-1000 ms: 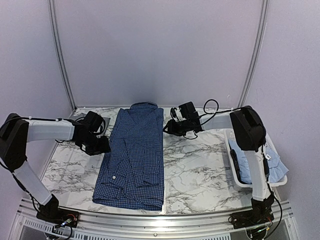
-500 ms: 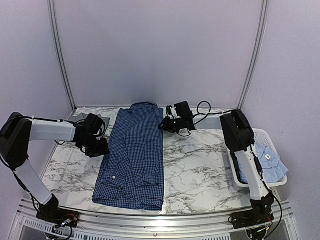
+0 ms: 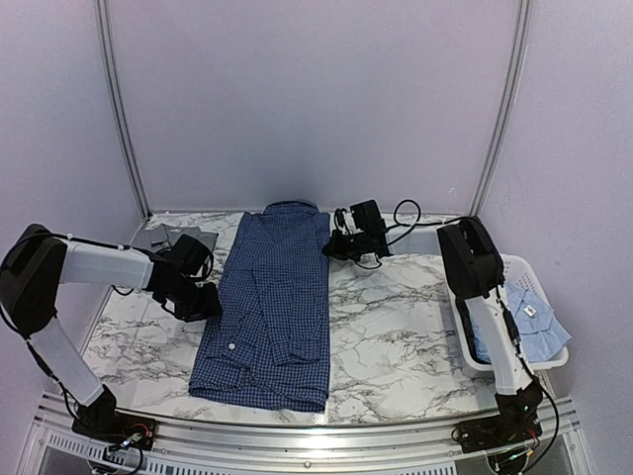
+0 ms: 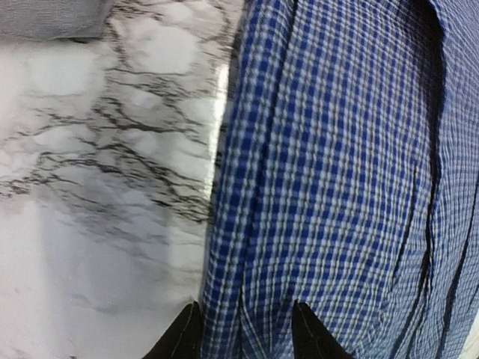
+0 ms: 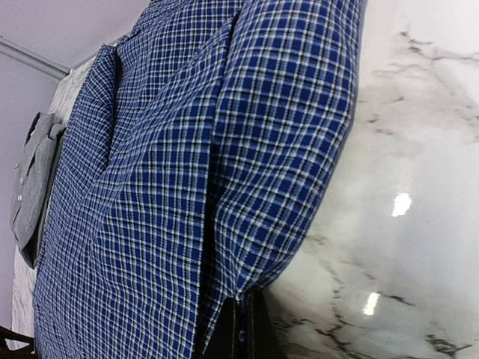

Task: Fold and stack the long sleeve shirts
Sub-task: Move the rectangle-folded shirt to the center of the board.

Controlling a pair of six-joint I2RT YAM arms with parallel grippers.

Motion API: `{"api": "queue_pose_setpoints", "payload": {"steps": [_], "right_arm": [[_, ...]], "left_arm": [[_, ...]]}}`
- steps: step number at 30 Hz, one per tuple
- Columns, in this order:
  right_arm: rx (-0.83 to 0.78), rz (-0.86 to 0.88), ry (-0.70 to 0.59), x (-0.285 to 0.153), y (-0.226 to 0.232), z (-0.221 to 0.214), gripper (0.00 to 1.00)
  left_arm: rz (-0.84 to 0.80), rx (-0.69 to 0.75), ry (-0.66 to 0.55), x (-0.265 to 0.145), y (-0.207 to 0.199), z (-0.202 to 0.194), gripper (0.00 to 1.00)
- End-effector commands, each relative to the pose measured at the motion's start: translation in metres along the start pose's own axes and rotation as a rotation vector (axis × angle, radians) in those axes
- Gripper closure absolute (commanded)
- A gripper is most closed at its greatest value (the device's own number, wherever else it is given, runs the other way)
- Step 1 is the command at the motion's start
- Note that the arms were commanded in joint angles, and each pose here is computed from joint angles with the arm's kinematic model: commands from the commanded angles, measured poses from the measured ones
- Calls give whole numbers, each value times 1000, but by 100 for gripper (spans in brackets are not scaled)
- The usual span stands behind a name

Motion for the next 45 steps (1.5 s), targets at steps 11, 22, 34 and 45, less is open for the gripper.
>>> {"api": "queue_pose_setpoints", "payload": {"steps": [11, 22, 34, 45], "right_arm": [[2, -197, 14, -59, -70, 17, 100], [-84, -225, 57, -86, -42, -3, 78], [-221, -292, 36, -113, 17, -15, 69], [-313, 127, 51, -45, 112, -35, 85]], "left_arm": [[-140, 48, 51, 13, -75, -39, 59], [-136, 67, 112, 12, -78, -79, 77], [-145, 66, 127, -7, -66, -101, 95], [-91, 88, 85, -23, -56, -97, 66]]}}
Point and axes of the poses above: each gripper's point midway between its finger pads, its own x axis out along the fingers, its own y axis along the line the jaws close on, z = x × y, the point moved 7 cm from there along -x, back along the fingers, and after that the axes turned 2 degrees about -x, right-handed, at the moved point
